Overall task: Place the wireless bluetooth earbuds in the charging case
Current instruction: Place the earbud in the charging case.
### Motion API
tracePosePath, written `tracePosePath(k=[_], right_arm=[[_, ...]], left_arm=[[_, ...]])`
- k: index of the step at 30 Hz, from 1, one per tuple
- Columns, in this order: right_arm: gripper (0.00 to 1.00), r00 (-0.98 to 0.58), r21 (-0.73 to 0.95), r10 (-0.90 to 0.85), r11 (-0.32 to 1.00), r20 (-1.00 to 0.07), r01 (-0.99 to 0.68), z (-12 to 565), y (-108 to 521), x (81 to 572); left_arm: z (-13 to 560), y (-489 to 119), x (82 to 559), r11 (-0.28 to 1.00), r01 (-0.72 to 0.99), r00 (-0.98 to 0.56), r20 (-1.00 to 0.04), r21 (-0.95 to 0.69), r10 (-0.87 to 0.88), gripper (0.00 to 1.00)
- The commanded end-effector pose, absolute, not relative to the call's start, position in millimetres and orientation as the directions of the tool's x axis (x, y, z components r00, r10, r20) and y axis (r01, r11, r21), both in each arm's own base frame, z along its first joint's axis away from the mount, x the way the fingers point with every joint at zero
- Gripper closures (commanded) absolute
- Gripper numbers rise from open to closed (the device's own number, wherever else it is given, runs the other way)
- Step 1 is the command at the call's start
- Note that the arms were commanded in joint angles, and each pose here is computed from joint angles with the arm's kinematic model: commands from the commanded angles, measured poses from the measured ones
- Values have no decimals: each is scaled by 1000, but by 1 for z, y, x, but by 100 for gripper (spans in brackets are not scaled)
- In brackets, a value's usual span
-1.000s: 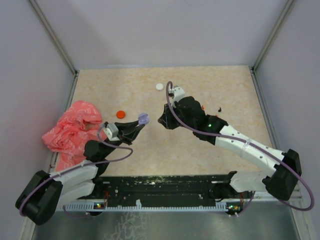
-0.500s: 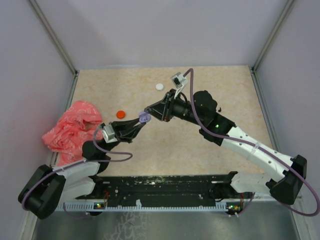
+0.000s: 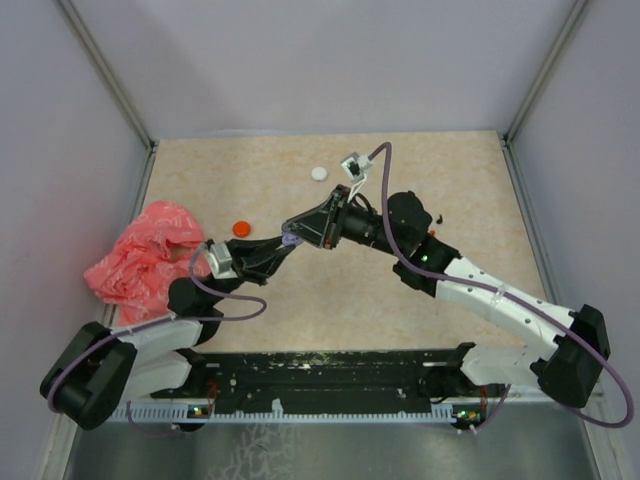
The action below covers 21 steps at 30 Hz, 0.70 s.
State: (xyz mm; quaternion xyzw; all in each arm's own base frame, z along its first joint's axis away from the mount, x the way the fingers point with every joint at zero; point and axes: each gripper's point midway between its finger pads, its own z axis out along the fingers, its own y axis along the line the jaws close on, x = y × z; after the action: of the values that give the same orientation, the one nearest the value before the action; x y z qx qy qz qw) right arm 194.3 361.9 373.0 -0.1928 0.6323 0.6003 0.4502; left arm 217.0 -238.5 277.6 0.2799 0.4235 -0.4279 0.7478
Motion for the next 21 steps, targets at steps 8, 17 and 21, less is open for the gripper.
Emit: tracePosePath(k=[8,17,21], right_arm=[[90,-523,595,331,167,-785,-786,373,367,195],[90,-557,627,321,182,-766,-757,362,368,196],[91,-567,636,319,180,-760,-751,358,369,196]], left_arm=[[349,-220,180,454,876,428,-696,163,-577,100],[355,-216,172,449,874,443,-677,183,-588,100],[359,-215,169,447,874,450,-667,191,-594,100]])
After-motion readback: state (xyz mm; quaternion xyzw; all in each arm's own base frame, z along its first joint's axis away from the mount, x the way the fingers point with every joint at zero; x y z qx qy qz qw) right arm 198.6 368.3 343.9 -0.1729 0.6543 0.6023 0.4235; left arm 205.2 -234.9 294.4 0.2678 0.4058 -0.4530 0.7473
